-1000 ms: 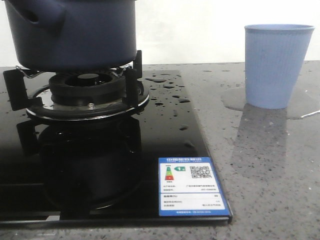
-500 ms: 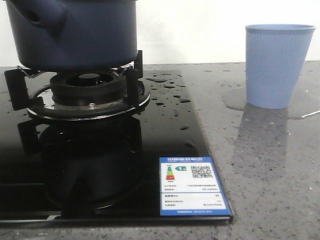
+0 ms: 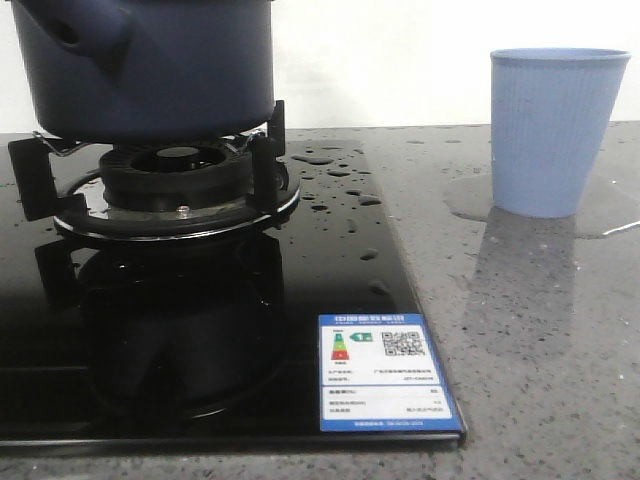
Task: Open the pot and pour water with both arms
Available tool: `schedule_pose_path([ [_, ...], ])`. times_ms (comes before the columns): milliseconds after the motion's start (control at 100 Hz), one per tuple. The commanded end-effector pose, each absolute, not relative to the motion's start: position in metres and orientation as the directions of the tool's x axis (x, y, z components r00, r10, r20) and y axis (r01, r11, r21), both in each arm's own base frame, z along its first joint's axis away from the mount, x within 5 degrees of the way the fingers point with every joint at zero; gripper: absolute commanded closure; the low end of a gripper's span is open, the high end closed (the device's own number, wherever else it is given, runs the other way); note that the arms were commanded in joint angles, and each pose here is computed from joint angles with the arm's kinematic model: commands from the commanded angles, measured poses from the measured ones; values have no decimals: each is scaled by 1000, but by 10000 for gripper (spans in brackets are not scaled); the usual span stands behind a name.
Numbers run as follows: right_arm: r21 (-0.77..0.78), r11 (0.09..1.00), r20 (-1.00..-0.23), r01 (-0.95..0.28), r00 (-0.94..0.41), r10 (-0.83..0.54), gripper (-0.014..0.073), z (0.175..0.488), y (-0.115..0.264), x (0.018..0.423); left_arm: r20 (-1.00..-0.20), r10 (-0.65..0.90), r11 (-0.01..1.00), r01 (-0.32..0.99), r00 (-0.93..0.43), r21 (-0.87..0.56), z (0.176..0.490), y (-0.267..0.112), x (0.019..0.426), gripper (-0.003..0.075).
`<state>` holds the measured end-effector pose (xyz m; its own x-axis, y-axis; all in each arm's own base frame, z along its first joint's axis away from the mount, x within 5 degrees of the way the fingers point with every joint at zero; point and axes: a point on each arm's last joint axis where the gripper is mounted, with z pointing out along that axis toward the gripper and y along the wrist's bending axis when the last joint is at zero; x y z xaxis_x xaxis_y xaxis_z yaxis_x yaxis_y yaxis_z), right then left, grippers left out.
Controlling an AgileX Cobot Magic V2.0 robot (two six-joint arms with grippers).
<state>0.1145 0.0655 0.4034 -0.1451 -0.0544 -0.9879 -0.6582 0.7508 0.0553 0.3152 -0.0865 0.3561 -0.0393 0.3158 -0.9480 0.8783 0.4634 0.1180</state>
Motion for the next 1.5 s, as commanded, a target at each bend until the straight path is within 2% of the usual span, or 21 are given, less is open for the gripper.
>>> schedule_pose_path([
  [0, 53, 770, -995, -635, -97, -11, -50, 416, 63, 116, -975, 220, 479, 869, 21, 127, 378, -90, 314, 82],
  [310, 53, 770, -995, -635, -97, -11, -50, 416, 63, 116, -985, 171, 480, 876, -32, 55, 365, -94, 326, 99],
  [390, 54, 770, -995, -635, -99, -11, -50, 416, 63, 116, -985, 171, 480, 876, -32, 55, 365, -94, 326, 159],
  [560, 54, 770, -995, -635, -99, -11, -50, 416, 63, 116, -985, 169, 467, 883, -31, 52, 365, -95, 325, 367],
  [630, 54, 770, -995, -635, -99, -11, -50, 416, 63, 116, -985, 169, 465, 884, -31, 52, 365, -95, 325, 407],
  [810, 40, 774, -995, -632, -95, -26, -50, 415, 63, 116, -993, 114, 465, 885, -22, 33, 373, -95, 324, 409],
  [1040, -146, 849, -987, -508, 22, -157, -50, 420, 49, 110, -995, 40, 482, 871, 93, 101, 420, -88, 307, 409],
  [1210, -143, 875, -989, -463, 44, -138, -50, 423, 45, 109, -992, -3, 505, 856, 127, 108, 451, -86, 286, 409],
  [1330, -163, 878, -984, -451, 4, -180, -50, 409, 44, 114, -989, -26, 511, 852, 145, 112, 467, -85, 267, 409],
  [1490, -130, 915, -983, -382, -72, -170, -50, 368, 38, 128, -978, -31, 511, 844, 208, 163, 484, -84, 243, 409],
])
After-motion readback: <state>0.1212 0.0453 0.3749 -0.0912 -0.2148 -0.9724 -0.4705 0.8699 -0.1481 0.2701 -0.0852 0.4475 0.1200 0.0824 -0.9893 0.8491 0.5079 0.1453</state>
